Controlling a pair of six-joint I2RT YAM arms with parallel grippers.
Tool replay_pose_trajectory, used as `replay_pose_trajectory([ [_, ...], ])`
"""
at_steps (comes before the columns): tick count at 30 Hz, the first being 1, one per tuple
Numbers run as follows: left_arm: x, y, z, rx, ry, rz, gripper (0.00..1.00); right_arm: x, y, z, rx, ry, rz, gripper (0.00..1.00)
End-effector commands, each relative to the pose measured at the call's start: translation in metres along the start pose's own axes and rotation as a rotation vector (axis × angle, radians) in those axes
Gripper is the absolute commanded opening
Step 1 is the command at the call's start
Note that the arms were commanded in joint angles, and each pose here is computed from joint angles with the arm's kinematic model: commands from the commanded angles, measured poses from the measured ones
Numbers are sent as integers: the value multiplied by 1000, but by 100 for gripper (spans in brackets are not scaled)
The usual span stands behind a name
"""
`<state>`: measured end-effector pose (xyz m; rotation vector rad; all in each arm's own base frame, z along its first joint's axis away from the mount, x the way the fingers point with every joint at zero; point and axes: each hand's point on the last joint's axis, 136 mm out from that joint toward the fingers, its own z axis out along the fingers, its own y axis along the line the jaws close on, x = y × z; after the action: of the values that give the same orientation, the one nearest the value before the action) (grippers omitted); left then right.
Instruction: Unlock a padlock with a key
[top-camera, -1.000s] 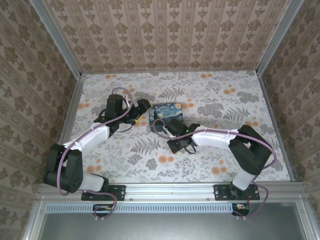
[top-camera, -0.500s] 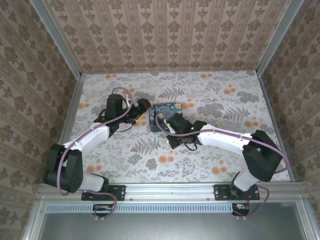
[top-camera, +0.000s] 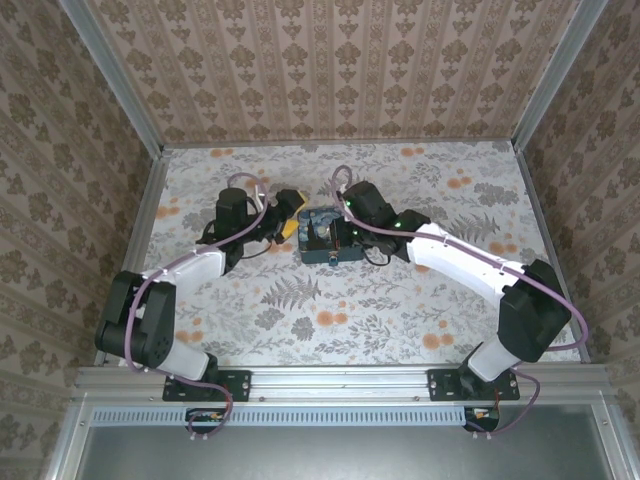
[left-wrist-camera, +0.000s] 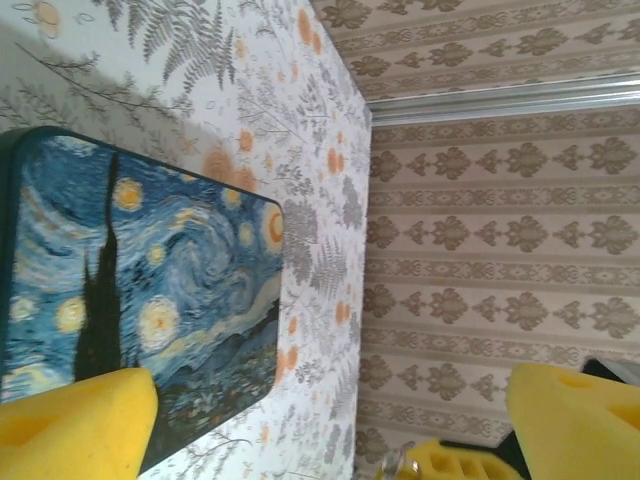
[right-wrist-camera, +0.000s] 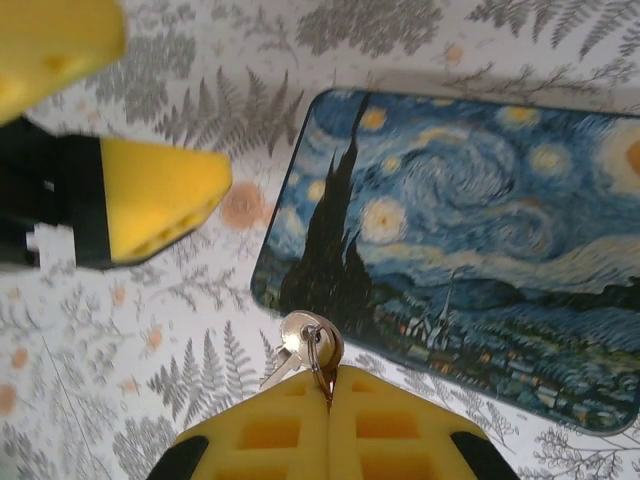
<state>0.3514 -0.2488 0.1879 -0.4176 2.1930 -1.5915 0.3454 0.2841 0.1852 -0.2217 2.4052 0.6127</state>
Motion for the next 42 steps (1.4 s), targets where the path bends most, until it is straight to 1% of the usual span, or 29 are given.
replay_pose_trajectory([
  [1, 2, -28, 3, 102, 15, 19, 88, -30, 8, -5, -65, -72, 125, 0],
  [8, 10, -37, 17, 156, 40, 6, 74, -56, 12, -1, -134, -124, 220, 0],
  [14, 11, -43, 27, 207, 40, -15, 67, -65, 17, 4, -164, -128, 243, 0],
  [20, 5, -47, 26, 220, 9, -10, 64, -63, 17, 10, -172, -119, 251, 0],
  [22, 15, -51, 31, 223, 23, -4, 62, -62, 17, 12, -176, -116, 254, 0],
  [33, 18, -49, 35, 223, 28, -7, 49, -58, 15, 19, -189, -105, 269, 0],
  [38, 18, -47, 36, 220, 25, -9, 41, -55, 12, 21, -187, -100, 272, 0],
  [42, 17, -47, 36, 220, 24, -8, 33, -53, 10, 23, -184, -97, 278, 0],
])
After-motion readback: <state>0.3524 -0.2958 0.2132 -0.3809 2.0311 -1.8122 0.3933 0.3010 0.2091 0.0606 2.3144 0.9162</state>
